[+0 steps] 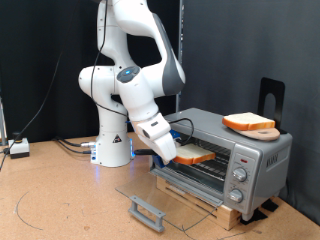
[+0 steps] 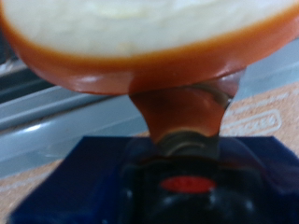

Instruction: Make a piece of toast with the oven

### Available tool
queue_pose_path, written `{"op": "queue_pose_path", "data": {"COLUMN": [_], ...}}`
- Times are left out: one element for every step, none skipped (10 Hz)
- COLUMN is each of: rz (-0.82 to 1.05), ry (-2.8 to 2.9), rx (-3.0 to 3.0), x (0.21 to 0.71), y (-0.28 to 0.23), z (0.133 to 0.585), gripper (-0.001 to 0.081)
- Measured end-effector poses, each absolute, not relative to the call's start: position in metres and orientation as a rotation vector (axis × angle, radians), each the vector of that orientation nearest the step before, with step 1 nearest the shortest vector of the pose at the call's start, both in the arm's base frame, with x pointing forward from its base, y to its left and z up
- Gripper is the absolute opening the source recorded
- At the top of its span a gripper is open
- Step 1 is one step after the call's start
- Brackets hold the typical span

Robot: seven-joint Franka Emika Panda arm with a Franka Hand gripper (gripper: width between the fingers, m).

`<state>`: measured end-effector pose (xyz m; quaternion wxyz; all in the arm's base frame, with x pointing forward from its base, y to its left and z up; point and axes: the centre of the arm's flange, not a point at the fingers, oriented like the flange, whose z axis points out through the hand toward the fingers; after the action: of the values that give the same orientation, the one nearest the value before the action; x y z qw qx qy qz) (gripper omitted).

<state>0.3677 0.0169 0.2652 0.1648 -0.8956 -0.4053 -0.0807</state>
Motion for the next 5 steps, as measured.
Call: {"op": "queue_pose_path", "data": {"rz": [-0.243,-0.257,-0.276,-0.311,-0.346], "ry": [-1.168,-1.182,-1.209,-1.251,-1.313], "rx": [-2.553,-2.552,-2.557,-2.576,-2.600], "x": [0.369,0.369,0.371,0.373,0.375], "y": [0.023,0.029,0.034,0.039,0.044], "z": [0.267,0.270,0.274,0.280,0.285], "gripper": [0.0396,0.0396,0.0396,0.0396,0.0396]}}
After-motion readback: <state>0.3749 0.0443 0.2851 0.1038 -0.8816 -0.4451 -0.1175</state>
